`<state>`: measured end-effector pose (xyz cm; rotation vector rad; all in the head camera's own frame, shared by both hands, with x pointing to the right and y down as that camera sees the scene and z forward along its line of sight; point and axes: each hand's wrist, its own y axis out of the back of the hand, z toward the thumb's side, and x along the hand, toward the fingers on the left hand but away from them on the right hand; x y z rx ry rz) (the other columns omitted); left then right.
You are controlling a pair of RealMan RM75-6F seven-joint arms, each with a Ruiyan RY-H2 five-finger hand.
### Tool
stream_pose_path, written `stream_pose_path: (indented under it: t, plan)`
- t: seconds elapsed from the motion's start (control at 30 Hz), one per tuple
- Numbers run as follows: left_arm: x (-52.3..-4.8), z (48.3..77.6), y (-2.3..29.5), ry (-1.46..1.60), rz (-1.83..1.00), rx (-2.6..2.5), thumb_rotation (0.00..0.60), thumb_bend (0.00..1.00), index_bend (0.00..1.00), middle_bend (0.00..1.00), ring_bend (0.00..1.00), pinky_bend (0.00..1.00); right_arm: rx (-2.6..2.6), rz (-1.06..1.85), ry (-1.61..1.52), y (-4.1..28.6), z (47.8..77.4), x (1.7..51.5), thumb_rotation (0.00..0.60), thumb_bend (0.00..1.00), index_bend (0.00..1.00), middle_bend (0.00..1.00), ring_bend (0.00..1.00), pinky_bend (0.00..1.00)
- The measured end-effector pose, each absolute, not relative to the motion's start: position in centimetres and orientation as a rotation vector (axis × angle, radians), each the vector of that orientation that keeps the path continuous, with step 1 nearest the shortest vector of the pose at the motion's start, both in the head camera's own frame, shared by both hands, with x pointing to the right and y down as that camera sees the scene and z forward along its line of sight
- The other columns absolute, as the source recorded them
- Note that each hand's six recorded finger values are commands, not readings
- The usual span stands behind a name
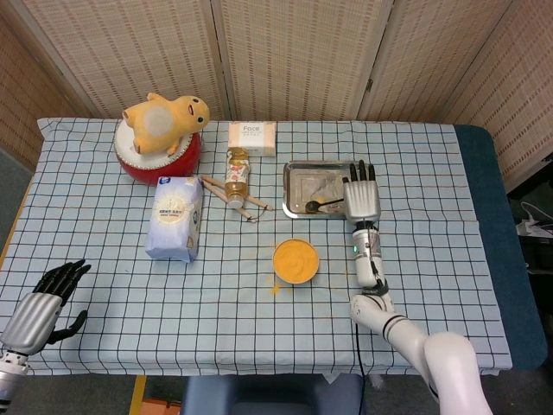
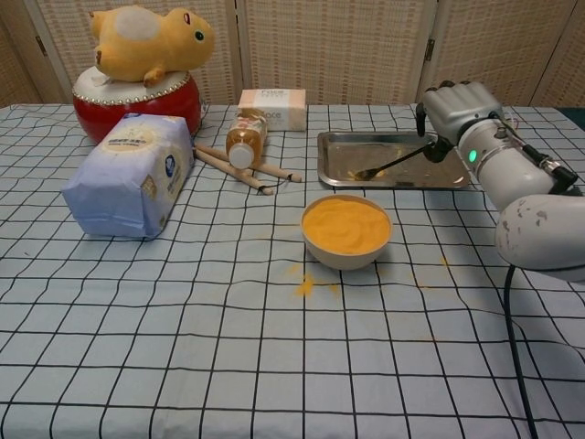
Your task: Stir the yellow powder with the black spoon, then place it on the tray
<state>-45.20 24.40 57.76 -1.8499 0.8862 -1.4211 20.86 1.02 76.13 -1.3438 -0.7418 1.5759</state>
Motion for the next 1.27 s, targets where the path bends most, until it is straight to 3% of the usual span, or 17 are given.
stream_pose_path:
  t: [0.27,0.43,0.63,0.9,1.27]
  plan:
    - [-45.0,57.6,24.5,0.885,-1.417,-1.839,0.600,0.43,0.00,0.00,0.00,0.09,-1.357,1.547,-0.772,0.8,74.8,22.3,0.600,0.38,0.00,0.00,0.00,0.05]
    - [-45.5,57.3,24.3,0.910,-1.423,-1.815,0.600,0.43,0.00,0.00,0.00,0.09,-1.410,1.451,-0.791,2.4,72.2,22.7,0.600,0.38,0.00,0.00,0.00,0.01]
    - [-45.7,57.1,24.2,0.924,-1.430,-1.775,0.600,0.43,0.00,0.00,0.00,0.09,-1.522,1.338,-0.759,7.9,66.4,25.0,0.600,0.38,0.00,0.00,0.00,0.00]
    - [-45.3,57.2,24.5,0.894,-1.453,-1.670,0.600,0.43,0.00,0.00,0.00,0.09,-1.476,1.551,-0.781,18.0,57.7,37.6,0.600,0.38,0.00,0.00,0.00,0.00]
    - [-43.9,57.9,25.3,0.865,-1.461,-1.653,0.600,0.43,0.00,0.00,0.00,0.09,-1.374,1.413,-0.987,21.0,54.5,44.4,0.600,0.37,0.00,0.00,0.00,0.00]
